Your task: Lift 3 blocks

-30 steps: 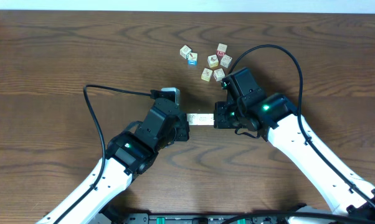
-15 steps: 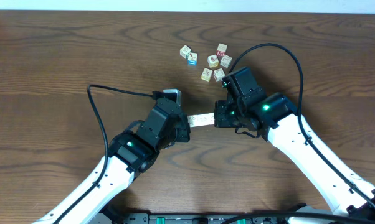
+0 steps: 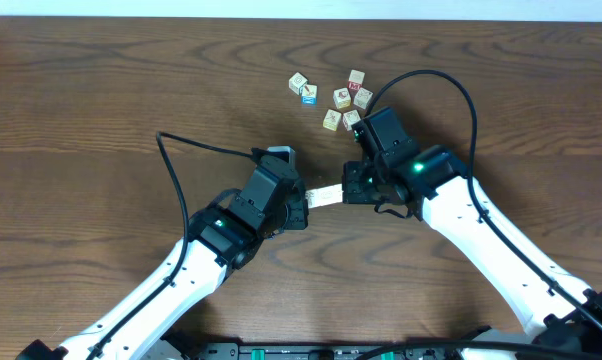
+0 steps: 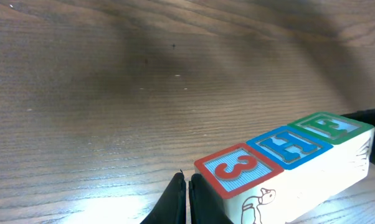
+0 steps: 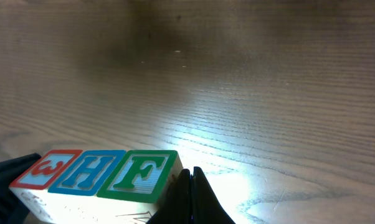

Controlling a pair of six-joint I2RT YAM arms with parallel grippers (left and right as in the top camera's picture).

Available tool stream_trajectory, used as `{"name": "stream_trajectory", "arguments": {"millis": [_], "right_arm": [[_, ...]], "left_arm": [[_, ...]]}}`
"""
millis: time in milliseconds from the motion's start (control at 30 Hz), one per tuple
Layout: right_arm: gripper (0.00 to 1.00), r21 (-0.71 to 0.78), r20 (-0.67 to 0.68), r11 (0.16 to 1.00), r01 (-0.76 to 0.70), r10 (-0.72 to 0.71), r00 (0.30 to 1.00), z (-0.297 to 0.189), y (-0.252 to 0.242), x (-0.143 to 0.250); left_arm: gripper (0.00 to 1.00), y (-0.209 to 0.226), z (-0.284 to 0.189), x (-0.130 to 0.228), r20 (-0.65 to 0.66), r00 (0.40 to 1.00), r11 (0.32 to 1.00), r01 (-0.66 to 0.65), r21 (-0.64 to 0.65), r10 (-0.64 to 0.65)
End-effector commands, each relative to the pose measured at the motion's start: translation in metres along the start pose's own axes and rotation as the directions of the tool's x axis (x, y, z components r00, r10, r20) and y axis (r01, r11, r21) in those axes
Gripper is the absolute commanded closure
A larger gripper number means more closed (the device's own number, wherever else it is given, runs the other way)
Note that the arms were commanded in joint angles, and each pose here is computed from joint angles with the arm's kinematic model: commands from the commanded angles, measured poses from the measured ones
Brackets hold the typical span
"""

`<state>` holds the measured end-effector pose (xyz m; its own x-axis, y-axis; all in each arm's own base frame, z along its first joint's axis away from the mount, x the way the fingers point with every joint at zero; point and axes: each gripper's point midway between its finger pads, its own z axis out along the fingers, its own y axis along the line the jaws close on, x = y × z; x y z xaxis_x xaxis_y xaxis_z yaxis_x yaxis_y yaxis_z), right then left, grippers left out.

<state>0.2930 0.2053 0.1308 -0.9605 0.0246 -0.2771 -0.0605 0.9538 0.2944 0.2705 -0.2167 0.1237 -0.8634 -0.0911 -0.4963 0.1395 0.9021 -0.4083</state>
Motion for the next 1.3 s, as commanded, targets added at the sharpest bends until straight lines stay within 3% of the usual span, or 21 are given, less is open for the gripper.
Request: {"name": "stream_trajectory", "arguments": {"millis": [0,1267], "right_arm": [[0.99,-0.315,-0.113,0.947,0.057,-0.097,0.989,-0.014,0.078,0.024],[0.99,-0.242,-0.154,0.969,0.052,-0.091,0.984,0.012,0.065,0.031]], "left_arm": [[0.93,-0.079,-0.02,0.004,-0.051,0.995,0.952,-0.067,0.297,0.086],[0.93,-0.066,0.017,0.014,-0.106,0.992,0.971,-0.046,0.233,0.072]]}}
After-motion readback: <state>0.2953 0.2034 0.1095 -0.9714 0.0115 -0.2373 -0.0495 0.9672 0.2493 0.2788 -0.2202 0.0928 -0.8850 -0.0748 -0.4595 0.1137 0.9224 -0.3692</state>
